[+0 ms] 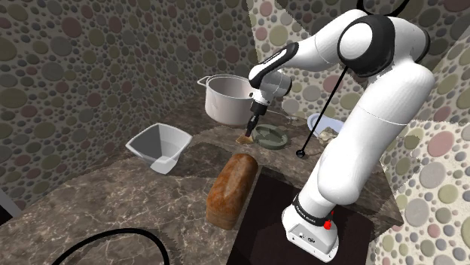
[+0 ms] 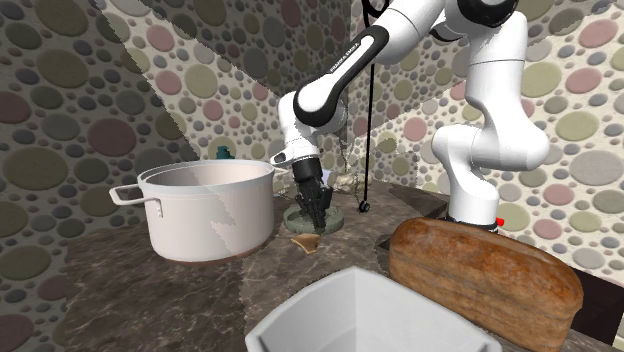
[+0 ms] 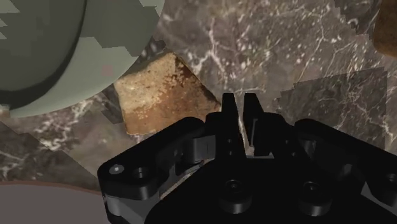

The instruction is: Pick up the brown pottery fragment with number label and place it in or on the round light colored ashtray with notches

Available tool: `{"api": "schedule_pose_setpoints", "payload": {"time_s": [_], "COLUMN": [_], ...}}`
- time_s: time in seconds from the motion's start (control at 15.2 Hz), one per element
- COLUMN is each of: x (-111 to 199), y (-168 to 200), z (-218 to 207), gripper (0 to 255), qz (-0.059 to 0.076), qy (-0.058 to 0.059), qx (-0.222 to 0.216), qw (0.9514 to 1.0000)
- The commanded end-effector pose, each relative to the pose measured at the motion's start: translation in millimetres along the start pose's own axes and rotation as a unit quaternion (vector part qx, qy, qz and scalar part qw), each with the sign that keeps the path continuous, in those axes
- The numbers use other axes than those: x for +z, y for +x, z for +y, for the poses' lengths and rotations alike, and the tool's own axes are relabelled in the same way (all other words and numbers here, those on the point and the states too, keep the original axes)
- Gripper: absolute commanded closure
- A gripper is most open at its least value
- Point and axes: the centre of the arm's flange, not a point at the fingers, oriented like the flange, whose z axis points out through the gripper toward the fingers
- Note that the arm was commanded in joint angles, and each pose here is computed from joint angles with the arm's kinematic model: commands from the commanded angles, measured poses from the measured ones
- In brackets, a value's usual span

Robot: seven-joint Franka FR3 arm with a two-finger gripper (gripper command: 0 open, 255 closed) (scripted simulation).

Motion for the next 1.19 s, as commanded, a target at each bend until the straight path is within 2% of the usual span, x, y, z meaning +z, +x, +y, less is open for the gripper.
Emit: {"api": "schedule_pose_setpoints", "payload": {"time_s": [0.0, 0.26, 0.33, 0.4, 0.46, 0.53, 0.59, 0.66, 1.12], "x": [8.0, 7.8, 0.5, 0.5, 3.4, 6.5, 9.7, 12.8, 47.1], "y": [-2.0, -2.6, -0.6, -0.6, -1.9, -3.3, -5.0, -6.7, -7.8], "z": [-1.9, -3.0, -0.6, -0.6, -2.7, -4.4, -5.8, -6.7, 6.9], "gripper": [255, 255, 255, 0, 0, 0, 0, 0, 0], "qz": [-0.009, -0.009, -0.001, -0.001, -0.011, -0.021, -0.031, -0.041, -0.041], "qy": [0.006, 0.006, 0.000, 0.000, -0.046, -0.093, -0.139, -0.183, -0.183], "qx": [0.001, 0.001, 0.000, 0.000, -0.034, -0.068, -0.102, -0.134, -0.134], "qw": [0.9999, 0.9999, 1.0000, 1.0000, 0.9983, 0.9932, 0.9846, 0.9731, 0.9731]}}
